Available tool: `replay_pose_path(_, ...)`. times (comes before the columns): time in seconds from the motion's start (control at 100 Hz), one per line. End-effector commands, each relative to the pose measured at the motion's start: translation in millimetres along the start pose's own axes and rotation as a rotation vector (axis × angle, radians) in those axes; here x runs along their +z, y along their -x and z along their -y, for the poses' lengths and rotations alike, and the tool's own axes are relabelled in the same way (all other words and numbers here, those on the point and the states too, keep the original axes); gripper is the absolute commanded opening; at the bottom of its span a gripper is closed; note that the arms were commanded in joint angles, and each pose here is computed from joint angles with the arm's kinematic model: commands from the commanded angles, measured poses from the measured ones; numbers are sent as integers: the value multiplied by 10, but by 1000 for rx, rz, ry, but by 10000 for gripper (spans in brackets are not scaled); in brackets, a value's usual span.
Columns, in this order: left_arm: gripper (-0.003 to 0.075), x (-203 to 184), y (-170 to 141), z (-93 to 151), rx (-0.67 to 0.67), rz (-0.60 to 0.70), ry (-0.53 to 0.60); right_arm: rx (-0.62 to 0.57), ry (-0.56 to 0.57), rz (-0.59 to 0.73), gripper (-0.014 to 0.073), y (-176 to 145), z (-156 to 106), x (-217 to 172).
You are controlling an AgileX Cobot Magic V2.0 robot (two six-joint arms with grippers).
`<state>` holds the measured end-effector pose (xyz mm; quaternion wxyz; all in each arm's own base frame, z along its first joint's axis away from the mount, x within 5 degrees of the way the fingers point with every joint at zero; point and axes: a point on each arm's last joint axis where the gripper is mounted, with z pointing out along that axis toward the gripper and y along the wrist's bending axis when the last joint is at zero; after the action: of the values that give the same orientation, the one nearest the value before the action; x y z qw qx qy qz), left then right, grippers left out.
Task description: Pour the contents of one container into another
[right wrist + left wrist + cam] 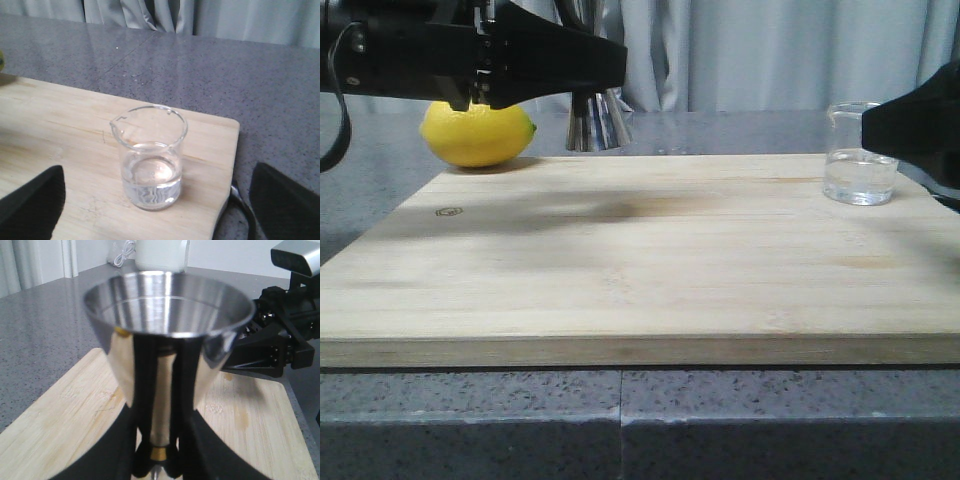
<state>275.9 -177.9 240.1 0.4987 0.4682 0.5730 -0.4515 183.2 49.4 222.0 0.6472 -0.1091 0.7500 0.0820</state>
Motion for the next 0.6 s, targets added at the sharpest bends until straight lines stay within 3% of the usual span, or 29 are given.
replay_pose_path(0.0, -2, -26, 347, 172, 41, 181, -138, -9, 9, 155, 655, 129, -9, 40)
replay_pose_path(0.59, -2, -22, 321, 175, 45, 152, -141, -1, 28, 267, 655, -204, -29, 408)
